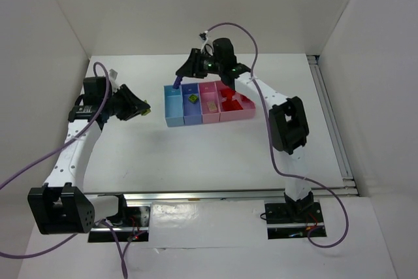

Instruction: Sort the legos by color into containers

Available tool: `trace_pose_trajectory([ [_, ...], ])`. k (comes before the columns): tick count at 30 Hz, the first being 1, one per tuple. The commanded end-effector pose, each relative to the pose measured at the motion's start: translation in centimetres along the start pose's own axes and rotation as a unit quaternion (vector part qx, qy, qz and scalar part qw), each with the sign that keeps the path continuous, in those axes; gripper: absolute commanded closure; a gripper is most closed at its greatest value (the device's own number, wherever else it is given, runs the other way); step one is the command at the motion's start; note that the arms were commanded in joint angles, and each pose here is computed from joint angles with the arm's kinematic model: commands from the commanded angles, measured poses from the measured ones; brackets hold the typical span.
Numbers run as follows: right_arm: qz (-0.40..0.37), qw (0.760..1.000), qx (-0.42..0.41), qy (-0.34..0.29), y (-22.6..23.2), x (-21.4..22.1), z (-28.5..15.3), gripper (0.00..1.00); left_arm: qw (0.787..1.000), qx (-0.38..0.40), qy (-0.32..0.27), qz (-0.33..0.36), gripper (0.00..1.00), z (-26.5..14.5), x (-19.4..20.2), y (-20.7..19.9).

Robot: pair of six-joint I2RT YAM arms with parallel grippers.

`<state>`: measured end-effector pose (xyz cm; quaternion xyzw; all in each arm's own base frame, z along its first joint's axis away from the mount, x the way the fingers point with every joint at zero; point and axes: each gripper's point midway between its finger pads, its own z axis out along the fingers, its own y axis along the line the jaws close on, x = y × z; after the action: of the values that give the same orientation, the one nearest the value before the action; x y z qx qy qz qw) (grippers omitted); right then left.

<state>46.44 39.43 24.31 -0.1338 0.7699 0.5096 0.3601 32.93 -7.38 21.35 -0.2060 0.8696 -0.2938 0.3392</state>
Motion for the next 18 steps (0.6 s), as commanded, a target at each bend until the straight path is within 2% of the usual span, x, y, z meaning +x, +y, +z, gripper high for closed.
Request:
trace_pose_trajectory([
  [1, -0.004, 0.999, 0.047, 0.014, -2.9, 1.6, 2.7, 0.82, 0.999, -0.044, -0.002, 0.0, 1.0, -0.8, 1.1, 1.9],
  [5, -0.015, 0.998, 0.047, 0.027, -3.2, 3.1, 5.4, 0.82, 0.999, -0.035, -0.006, -0.002, 1.0, -1.3, 1.0, 1.4],
  [8, -0.023, 0.997, 0.057, 0.04, -3.5, 4.4, 6.6, 0.76, 1.0, -0.026, -0.011, 0.002, 1.0, -1.5, 0.9, 1.0],
  [9, -0.021, 0.997, 0.065, 0.041, -4.0, 4.6, 6.8, 0.7, 1.0, -0.025, -0.011, 0.002, 1.0, -1.5, 0.9, 1.0],
  [10, -0.021, 0.997, 0.065, 0.041, -4.1, 4.6, 6.8, 0.57, 1.0, -0.022, -0.008, 0.002, 1.0, -1.5, 1.0, 0.8],
  [11, -0.02, 0.997, 0.064, 0.047, -3.9, 5.3, 7.0, 0.35, 1.0, -0.022, -0.008, 0.002, 1.0, -1.5, 1.0, 0.8],
  [12, -0.022, 0.997, 0.062, 0.044, -3.5, 4.9, 6.9, 0.27, 1.0, -0.017, -0.015, 0.01, 1.0, -1.6, 0.5, 0.5],
  [15, -0.04, 0.997, 0.064, 0.03, -2.4, 3.6, 6.2, 0.15, 1.0, 0.0, -0.014, 0.02, 1.0, -1.6, 0.4, -0.1],
  [18, -0.054, 0.996, 0.073, 0.012, -1.6, 1.8, 4.7, 0.15, 1.0, 0.01, -0.014, 0.026, 1.0, -1.1, 0.1, -0.6],
])
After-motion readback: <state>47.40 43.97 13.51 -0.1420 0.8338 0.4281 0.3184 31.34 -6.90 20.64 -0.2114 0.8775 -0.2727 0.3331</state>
